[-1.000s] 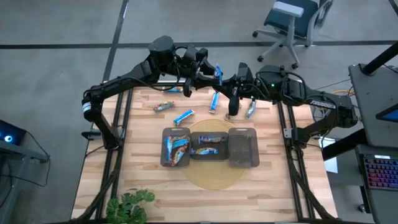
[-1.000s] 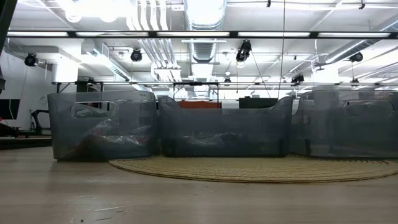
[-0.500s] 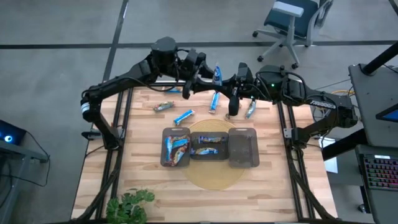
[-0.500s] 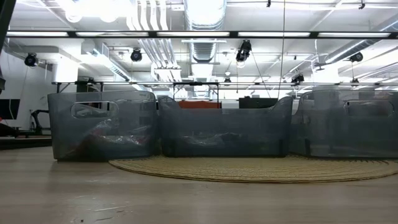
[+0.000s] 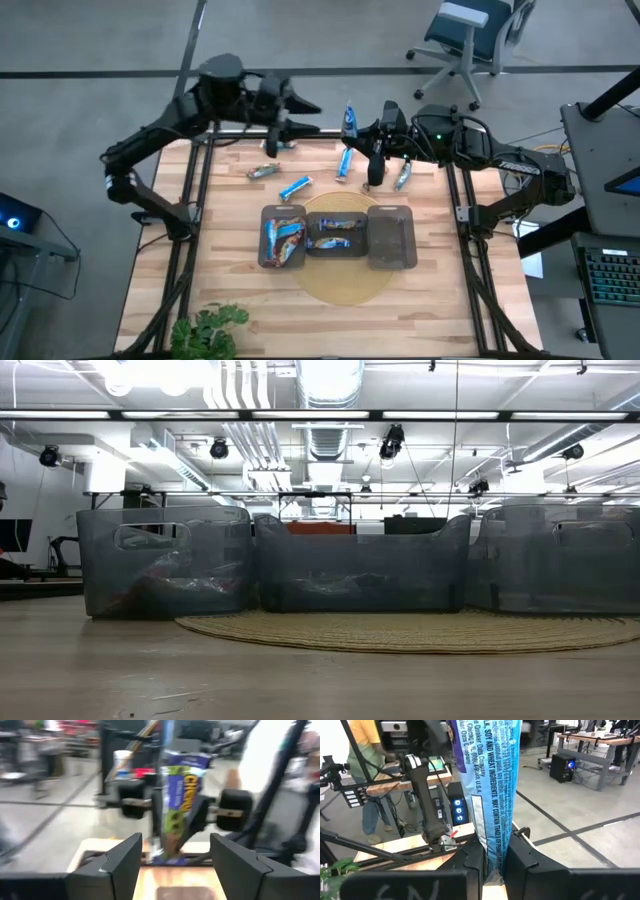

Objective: Pick and place Granola Bars by type
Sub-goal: Put the blue granola bar into the center black bin

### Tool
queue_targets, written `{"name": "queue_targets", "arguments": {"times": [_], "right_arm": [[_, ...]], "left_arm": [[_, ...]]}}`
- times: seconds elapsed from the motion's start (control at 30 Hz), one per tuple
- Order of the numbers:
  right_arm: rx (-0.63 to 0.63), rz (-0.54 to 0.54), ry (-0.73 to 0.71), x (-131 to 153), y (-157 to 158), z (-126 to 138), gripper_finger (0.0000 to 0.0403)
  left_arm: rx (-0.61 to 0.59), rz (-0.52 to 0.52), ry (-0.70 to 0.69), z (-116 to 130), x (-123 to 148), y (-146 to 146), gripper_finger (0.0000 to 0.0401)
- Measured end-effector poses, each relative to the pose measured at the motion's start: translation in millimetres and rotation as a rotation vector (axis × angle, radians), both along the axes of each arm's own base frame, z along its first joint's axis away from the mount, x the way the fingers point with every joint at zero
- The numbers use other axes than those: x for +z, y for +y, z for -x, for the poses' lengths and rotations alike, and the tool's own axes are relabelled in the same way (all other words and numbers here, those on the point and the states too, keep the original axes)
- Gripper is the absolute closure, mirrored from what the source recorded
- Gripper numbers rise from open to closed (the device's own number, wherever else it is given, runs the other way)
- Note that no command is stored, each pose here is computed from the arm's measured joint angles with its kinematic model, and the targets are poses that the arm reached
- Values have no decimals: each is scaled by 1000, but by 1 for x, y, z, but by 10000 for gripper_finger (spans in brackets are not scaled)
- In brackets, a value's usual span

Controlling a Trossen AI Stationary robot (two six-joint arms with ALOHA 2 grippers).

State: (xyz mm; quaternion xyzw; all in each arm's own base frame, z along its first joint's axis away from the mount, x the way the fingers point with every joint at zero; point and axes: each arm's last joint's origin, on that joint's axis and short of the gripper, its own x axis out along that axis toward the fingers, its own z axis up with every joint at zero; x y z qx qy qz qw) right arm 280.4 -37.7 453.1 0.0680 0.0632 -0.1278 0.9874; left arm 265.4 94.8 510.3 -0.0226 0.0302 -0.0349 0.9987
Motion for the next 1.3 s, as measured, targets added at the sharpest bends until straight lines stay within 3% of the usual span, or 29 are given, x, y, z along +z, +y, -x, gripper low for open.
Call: {"name": "queue_targets", "arguments": {"times": [0.17,0.47,0.73,0.83,1.03,1.3], "right_arm": [[0,0,0,0,0,0,367],[8,-2,3,0,0,0,367],[66,-65,51,-6,2,1,367],[141,-135,100,-11,5,2,367],[237,-256,229,-24,11,6,367],[241,-275,285,-31,11,3,367]], "left_arm": [[140,-54,33,38,11,-11,217],[188,-84,-14,94,30,-33,389],[275,-55,60,121,26,-41,400],[284,-54,71,125,26,-43,401],[290,-48,95,129,23,-44,401],[288,-65,97,129,23,-44,401]]}}
